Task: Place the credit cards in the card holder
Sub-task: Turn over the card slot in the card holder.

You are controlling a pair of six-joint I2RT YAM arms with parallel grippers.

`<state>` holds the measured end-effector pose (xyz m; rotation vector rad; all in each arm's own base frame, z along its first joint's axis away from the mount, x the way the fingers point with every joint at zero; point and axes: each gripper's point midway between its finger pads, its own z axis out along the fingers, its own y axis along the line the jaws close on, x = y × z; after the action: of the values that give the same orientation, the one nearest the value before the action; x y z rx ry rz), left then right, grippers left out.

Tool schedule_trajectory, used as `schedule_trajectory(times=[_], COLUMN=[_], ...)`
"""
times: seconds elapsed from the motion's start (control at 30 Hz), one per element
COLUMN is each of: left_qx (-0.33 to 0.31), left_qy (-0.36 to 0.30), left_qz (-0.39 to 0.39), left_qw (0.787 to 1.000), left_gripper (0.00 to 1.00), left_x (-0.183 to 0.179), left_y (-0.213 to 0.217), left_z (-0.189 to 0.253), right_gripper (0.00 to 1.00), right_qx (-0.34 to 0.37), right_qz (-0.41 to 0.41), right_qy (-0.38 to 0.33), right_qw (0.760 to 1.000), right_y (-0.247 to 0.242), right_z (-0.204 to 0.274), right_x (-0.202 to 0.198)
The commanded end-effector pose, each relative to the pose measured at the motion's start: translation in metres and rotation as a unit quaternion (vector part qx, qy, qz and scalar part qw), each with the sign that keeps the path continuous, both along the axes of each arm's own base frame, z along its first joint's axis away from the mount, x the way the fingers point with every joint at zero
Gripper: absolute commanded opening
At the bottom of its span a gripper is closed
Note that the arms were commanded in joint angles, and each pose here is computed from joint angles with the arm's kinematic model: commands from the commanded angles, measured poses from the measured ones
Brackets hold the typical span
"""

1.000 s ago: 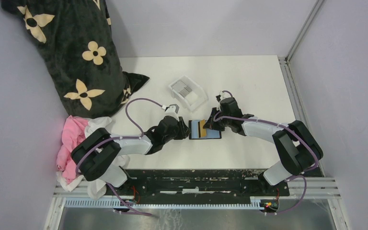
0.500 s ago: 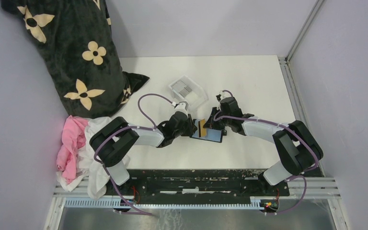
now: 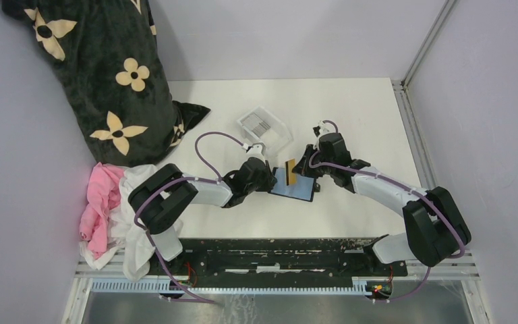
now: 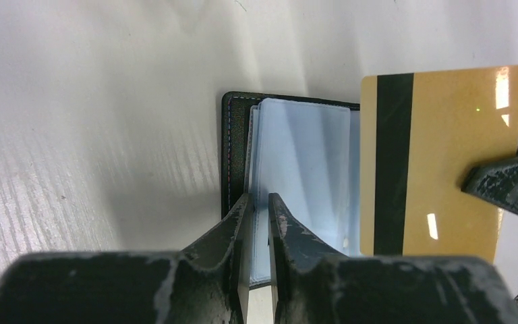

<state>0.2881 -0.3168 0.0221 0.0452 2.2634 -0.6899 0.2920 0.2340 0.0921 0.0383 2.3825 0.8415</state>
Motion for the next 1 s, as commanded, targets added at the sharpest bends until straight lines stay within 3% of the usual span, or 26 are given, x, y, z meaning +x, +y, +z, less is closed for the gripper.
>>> schedule_trajectory(times=[0.0,0.97], left_qx=[0.065,0.079], left_qy=[0.026,0.043], left_qz=[-0.008,-0.002], left_qw=[0.998,0.996], left_gripper=[0.21,0.18], left_x=[-0.014,-0.035], left_y=[0.016,0.02], left_z=[-0.033,-0.05], right_gripper=[0.01,0.01], right_qx=[-0.007,0.056], right_qz=[-0.022,-0.082], right_qy=[-0.013,0.039], right_qw=[1.0,0.994], right_y=[-0.012,-0.023], right_z=[0.004,-0.032], right_x=[0.007,0.0])
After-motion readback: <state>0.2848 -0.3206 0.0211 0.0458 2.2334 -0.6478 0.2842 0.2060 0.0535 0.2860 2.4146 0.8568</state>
